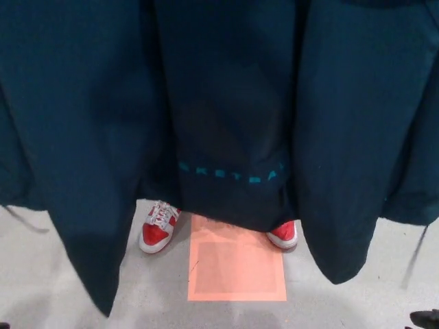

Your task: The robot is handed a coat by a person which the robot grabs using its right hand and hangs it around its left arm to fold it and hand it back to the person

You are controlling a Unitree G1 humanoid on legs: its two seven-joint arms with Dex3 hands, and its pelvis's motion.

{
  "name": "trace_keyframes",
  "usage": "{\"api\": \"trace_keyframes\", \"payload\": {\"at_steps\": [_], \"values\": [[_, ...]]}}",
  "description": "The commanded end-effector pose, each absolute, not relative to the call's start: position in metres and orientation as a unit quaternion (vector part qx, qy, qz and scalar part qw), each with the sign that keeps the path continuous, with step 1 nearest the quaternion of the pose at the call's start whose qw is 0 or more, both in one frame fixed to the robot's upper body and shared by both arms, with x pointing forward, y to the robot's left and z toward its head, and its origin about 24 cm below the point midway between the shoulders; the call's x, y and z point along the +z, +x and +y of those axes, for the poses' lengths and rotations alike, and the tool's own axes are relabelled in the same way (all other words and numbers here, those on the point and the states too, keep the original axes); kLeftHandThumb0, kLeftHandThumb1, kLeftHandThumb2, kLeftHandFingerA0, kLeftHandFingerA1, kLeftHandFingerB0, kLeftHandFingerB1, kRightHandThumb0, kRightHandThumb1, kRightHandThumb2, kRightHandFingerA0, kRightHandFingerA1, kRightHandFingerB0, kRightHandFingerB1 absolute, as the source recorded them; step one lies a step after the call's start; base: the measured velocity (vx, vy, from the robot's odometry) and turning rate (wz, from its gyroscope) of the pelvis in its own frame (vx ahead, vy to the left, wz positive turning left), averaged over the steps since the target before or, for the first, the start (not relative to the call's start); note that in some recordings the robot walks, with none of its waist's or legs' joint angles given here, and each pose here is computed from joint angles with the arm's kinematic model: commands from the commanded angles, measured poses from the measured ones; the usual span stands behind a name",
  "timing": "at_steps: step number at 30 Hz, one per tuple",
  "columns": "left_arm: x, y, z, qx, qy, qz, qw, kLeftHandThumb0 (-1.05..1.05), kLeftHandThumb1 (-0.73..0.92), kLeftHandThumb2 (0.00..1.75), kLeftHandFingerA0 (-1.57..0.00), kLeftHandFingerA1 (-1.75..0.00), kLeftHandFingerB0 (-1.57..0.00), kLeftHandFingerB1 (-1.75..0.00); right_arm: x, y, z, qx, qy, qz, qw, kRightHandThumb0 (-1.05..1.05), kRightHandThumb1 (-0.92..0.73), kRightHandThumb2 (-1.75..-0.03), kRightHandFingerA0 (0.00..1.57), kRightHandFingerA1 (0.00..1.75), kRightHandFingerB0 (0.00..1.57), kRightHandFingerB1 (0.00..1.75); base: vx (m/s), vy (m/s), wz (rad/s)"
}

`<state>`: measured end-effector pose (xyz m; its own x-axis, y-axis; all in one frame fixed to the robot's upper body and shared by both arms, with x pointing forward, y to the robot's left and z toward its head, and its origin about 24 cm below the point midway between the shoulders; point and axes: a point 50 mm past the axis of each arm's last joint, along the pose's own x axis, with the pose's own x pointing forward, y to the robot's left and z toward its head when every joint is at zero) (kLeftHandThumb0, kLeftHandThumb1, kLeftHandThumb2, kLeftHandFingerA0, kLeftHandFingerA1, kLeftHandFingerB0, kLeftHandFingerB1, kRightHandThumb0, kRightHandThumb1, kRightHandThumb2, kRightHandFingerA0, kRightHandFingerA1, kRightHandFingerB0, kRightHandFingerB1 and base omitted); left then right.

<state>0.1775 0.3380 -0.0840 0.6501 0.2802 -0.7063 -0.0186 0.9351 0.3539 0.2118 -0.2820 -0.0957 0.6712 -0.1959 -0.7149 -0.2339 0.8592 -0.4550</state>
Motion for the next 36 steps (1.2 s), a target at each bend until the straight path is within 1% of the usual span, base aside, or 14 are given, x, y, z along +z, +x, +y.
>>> {"api": "trace_keyframes", "payload": {"at_steps": [1, 6, 8, 9, 11, 16, 21, 22, 24, 27, 28, 33, 34, 36], "values": [[-0.076, 0.178, 0.344, 0.075, 0.156, 0.373, 0.911, -0.34, 0.59, 1.12, 0.0, -0.47, 0.0, -0.47, -0.092, 0.209, -0.291, 0.013, -0.278, 0.393, 0.876, -0.72, -0.92, -0.68, 0.22, 0.31, 0.19, 0.28, 0.0, 0.0, 0.0], [-0.077, 0.177, 0.344, 0.076, 0.15, 0.374, 0.912, -0.34, 0.57, 1.11, 0.0, -0.47, 0.0, -0.46, -0.079, 0.223, -0.279, 0.027, -0.251, 0.302, 0.919, -0.36, -0.51, -1.09, 0.0, 0.48, 0.0, 0.47, 0.0, 0.0, 0.0], [-0.076, 0.179, 0.345, 0.074, 0.157, 0.37, 0.913, -0.34, 0.57, 1.11, 0.0, -0.47, 0.0, -0.46, -0.066, 0.232, -0.271, 0.034, -0.223, 0.235, 0.945, -0.35, -0.53, -1.1, 0.0, 0.49, 0.0, 0.47, 0.0, 0.0, 0.0], [-0.075, 0.179, 0.345, 0.072, 0.163, 0.371, 0.911, -0.34, 0.57, 1.11, 0.0, -0.47, 0.0, -0.46, -0.056, 0.236, -0.267, 0.036, -0.215, 0.187, 0.958, -0.72, -0.9, -0.67, 0.22, 0.32, 0.17, 0.29, 0.0, 0.0, 0.0], [-0.075, 0.18, 0.344, 0.071, 0.164, 0.371, 0.911, -0.35, 0.56, 1.1, 0.0, -0.47, 0.0, -0.47, -0.045, 0.238, -0.262, 0.038, -0.215, 0.14, 0.966, -0.78, -0.74, -0.98, 0.18, 0.43, 0.13, 0.4, 0.0, 0.0, 0.0], [-0.074, 0.181, 0.345, 0.083, 0.143, 0.364, 0.917, -0.34, 0.57, 1.11, 0.0, -0.47, 0.0, -0.47, 0.025, 0.231, -0.231, 0.073, -0.179, -0.064, 0.979, -0.75, -0.9, -0.67, 0.3, 0.34, 0.21, 0.3, 0.0, 0.0, 0.0], [-0.072, 0.184, 0.346, 0.084, 0.15, 0.36, 0.917, -0.68, 0.86, 0.66, -0.2, -0.31, -0.19, -0.3, 0.095, 0.214, -0.214, 0.092, -0.173, -0.221, 0.955, -0.77, -0.92, -0.69, 0.27, 0.33, 0.2, 0.29, 0.0, 0.0, 0.0], [-0.07, 0.188, 0.346, 0.087, 0.142, 0.356, 0.919, -0.35, 0.57, 1.1, 0.0, -0.47, 0.0, -0.46, 0.131, 0.206, -0.209, 0.091, -0.173, -0.3, 0.934, -0.75, -0.92, -0.69, 0.26, 0.34, 0.2, 0.3, 0.0, 0.0, 0.0], [-0.07, 0.188, 0.346, 0.083, 0.139, 0.357, 0.92, -0.35, 0.57, 1.1, 0.0, -0.48, 0.0, -0.47, 0.154, 0.201, -0.206, 0.093, -0.172, -0.344, 0.918, -0.79, -0.75, -1.0, 0.19, 0.44, 0.16, 0.41, 0.0, 0.0, 0.0], [-0.069, 0.189, 0.346, 0.076, 0.15, 0.357, 0.919, -0.35, 0.57, 1.11, 0.0, -0.47, 0.0, -0.47, 0.186, 0.192, -0.202, 0.088, -0.155, -0.391, 0.903, -0.84, -0.88, -0.68, 0.3, 0.32, 0.22, 0.28, 0.0, 0.0, 0.0], [-0.069, 0.189, 0.347, 0.078, 0.156, 0.354, 0.919, -0.68, 0.87, 0.66, -0.2, -0.31, -0.18, -0.3, 0.206, 0.186, -0.199, 0.085, -0.153, -0.431, 0.885, -0.81, -0.87, -0.67, 0.29, 0.32, 0.22, 0.28, 0.0, 0.0, 0.0], [-0.069, 0.188, 0.346, 0.078, 0.146, 0.353, 0.921, -0.34, 0.59, 1.11, 0.0, -0.47, 0.0, -0.47, 0.254, 0.173, -0.192, 0.096, -0.147, -0.523, 0.834, -0.83, -0.86, -0.66, 0.25, 0.3, 0.22, 0.29, 0.0, 0.0, 0.0], [-0.069, 0.187, 0.346, 0.076, 0.143, 0.35, 0.923, -0.65, 0.88, 0.67, -0.21, -0.32, -0.19, -0.3, 0.261, 0.174, -0.191, 0.1, -0.15, -0.539, 0.823, -0.8, -0.87, -0.66, 0.24, 0.3, 0.21, 0.29, 0.0, 0.0, 0.0], [-0.069, 0.187, 0.346, 0.073, 0.154, 0.35, 0.921, -0.65, 0.89, 0.67, -0.21, -0.32, -0.19, -0.3, 0.27, 0.176, -0.19, 0.105, -0.159, -0.56, 0.806, -0.79, -0.85, -0.66, 0.27, 0.3, 0.23, 0.29, 0.0, 0.0, 0.0]]}}
